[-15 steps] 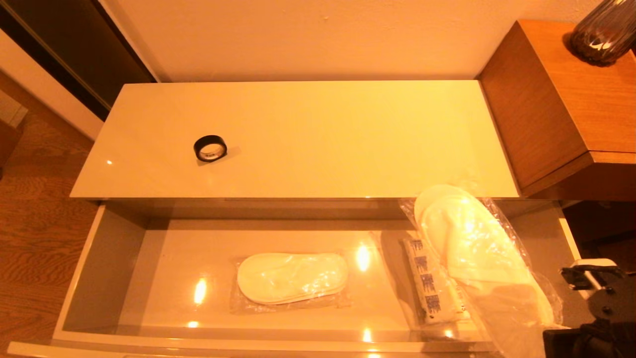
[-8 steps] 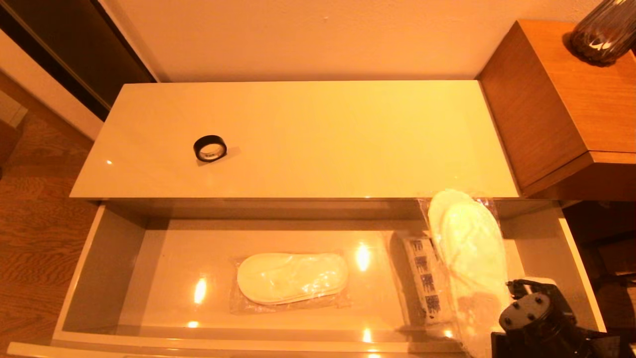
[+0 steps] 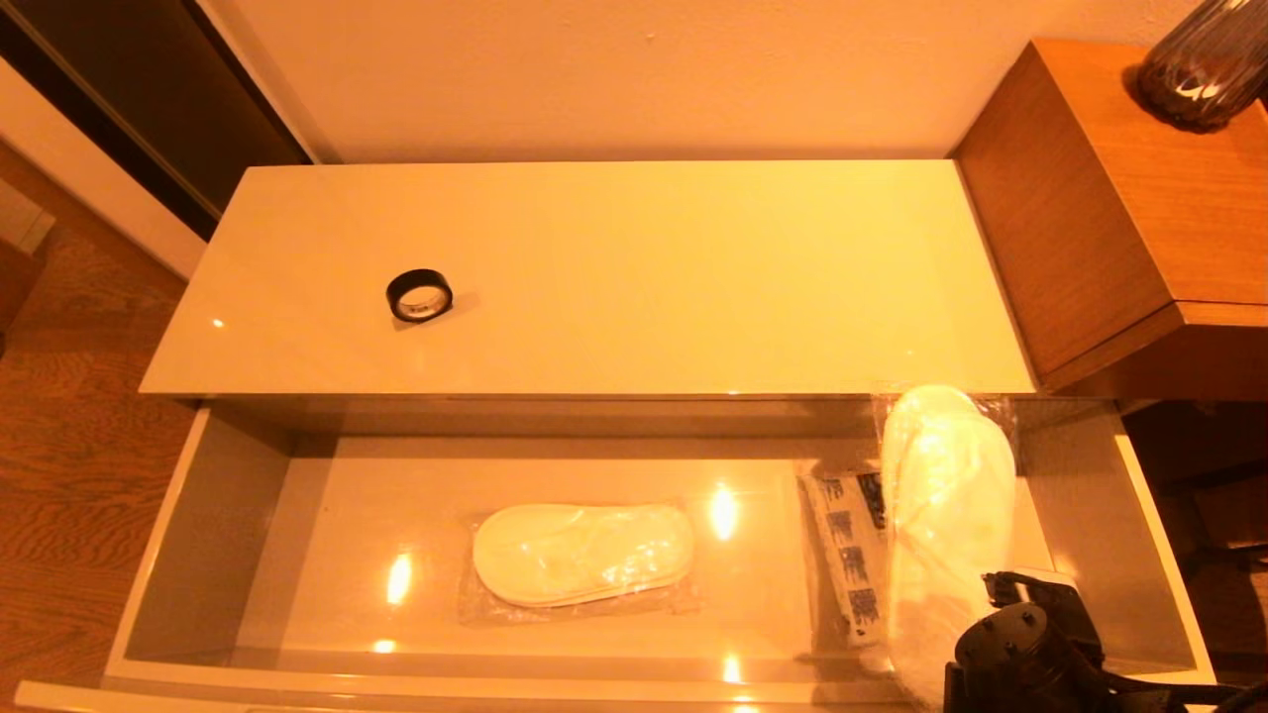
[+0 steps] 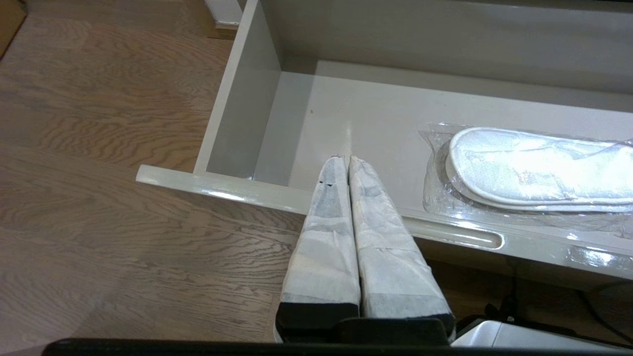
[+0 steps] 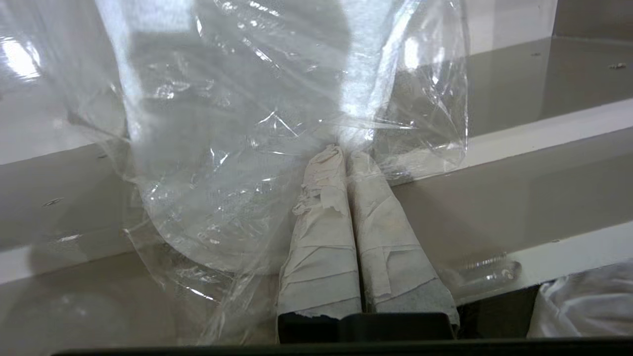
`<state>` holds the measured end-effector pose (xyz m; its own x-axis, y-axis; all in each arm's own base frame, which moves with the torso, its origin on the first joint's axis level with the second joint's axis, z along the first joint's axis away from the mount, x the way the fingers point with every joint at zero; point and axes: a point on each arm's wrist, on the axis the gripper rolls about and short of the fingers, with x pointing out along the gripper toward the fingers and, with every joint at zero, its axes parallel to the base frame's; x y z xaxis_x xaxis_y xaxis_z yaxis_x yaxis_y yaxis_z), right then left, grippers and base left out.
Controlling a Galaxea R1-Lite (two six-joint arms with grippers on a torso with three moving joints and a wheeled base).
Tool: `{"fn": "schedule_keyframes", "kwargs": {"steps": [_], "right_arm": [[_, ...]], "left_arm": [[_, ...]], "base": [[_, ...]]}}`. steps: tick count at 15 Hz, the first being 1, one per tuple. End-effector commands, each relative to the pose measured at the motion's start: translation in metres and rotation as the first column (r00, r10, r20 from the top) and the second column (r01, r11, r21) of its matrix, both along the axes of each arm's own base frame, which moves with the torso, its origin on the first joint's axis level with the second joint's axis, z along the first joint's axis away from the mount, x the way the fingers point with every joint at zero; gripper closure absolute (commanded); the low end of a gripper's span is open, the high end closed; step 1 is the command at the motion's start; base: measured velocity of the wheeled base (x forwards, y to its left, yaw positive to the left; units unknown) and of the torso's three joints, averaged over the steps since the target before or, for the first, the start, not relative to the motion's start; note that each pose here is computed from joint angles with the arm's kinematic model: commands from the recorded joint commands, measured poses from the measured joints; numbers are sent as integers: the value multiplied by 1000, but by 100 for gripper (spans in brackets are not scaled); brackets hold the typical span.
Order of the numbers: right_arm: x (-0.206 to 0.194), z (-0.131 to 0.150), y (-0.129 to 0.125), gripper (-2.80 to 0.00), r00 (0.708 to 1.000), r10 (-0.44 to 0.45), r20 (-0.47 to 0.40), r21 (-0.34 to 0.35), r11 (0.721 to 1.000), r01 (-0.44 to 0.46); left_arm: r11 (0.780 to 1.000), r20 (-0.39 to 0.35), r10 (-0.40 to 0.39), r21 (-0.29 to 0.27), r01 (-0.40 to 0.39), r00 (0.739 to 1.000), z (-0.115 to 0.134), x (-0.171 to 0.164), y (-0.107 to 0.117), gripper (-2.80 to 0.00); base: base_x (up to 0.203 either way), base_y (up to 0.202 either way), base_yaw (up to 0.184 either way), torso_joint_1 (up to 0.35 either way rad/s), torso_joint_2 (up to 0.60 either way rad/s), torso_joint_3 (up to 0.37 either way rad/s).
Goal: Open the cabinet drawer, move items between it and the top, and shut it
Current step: Place the disposable slippers on the table
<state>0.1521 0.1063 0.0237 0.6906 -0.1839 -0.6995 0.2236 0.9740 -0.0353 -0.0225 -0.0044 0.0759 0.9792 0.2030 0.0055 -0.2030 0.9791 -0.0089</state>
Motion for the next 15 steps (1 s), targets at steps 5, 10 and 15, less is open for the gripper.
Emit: {"fn": "schedule_keyframes", "kwargs": {"steps": [5,10,15], "right_arm": [[2,-19,-3,0,996,-40,-74,-53,998,36],[8,-51,1,0,990,-78,-119,-76,995,69],[24,-45,5,0,998,-48,34,-40,998,49]], "left_arm": [[1000,37,1,7,-1,999,-1,-3,-1,0],[1000,37,2,7,-3,999,-1,-3,-1,0],[1000,37,2,7,-2,999,-1,-3,-1,0]], "base": [[0,0,0,0,0,0],[0,0,0,0,0,0],[0,0,0,0,0,0]]}}
